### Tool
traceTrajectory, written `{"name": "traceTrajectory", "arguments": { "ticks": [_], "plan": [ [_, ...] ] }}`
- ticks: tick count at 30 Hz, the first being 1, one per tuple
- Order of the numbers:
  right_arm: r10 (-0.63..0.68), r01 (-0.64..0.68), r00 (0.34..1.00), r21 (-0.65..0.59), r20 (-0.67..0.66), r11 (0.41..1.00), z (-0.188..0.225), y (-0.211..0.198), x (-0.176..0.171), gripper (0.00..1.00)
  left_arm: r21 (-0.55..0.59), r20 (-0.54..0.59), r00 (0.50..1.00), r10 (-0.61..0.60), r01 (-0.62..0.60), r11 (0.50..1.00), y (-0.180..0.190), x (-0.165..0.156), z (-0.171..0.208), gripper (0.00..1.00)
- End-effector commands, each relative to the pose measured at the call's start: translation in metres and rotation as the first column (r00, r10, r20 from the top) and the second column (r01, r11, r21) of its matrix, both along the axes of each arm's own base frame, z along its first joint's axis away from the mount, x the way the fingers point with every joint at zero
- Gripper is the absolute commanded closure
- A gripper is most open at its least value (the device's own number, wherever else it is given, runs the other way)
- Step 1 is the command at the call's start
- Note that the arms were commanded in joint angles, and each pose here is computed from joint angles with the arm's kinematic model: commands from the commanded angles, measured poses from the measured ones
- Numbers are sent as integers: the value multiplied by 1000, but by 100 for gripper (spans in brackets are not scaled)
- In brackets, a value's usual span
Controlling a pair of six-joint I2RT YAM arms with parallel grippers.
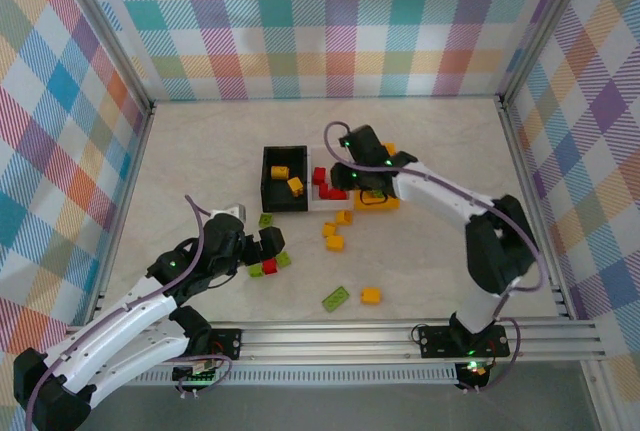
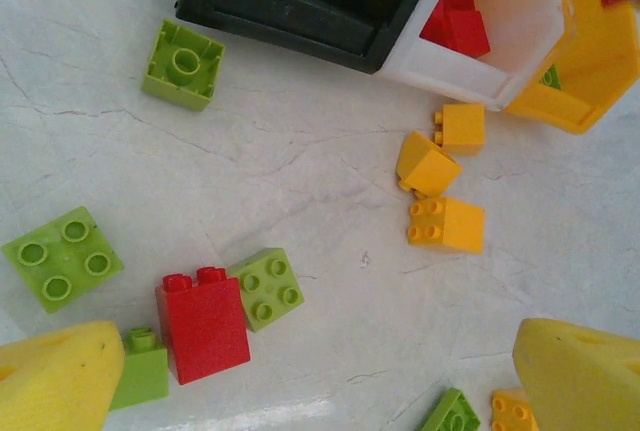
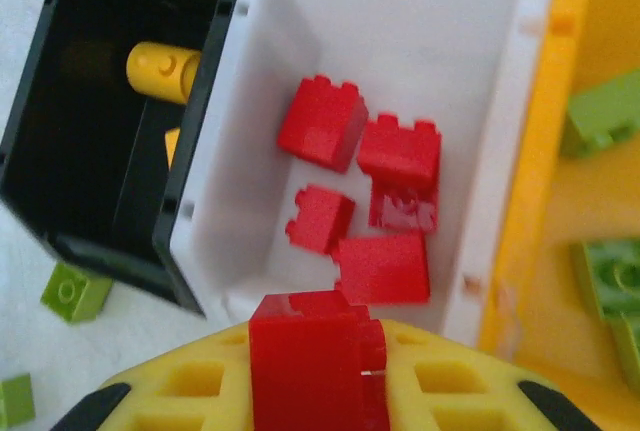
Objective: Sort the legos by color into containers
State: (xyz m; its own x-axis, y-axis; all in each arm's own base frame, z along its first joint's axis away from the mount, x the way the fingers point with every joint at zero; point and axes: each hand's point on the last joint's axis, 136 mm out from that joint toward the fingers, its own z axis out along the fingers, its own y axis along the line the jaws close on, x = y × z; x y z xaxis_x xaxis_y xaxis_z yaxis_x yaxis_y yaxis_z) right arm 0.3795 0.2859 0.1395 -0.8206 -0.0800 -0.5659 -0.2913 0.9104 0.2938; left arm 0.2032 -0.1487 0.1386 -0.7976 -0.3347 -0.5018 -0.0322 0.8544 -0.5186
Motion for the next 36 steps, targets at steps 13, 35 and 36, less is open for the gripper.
{"name": "traceTrajectory", "arguments": {
  "ticks": [13, 35, 36],
  "plan": [
    [-80, 82, 996, -81, 26, 993, 12, 5, 42, 36, 6, -35, 988, -149, 150, 989, -28, 2, 8, 0],
    [-287, 286, 957, -16, -40, 958, -20, -122, -30, 34, 242, -263, 604, -752, 796, 555, -240, -99, -77, 12],
    [-290, 289, 956, -13, -41, 957, -20, -124, -31, 34, 252, -274, 599, -752, 799, 545, -244, -99, -81, 14]
  ]
}}
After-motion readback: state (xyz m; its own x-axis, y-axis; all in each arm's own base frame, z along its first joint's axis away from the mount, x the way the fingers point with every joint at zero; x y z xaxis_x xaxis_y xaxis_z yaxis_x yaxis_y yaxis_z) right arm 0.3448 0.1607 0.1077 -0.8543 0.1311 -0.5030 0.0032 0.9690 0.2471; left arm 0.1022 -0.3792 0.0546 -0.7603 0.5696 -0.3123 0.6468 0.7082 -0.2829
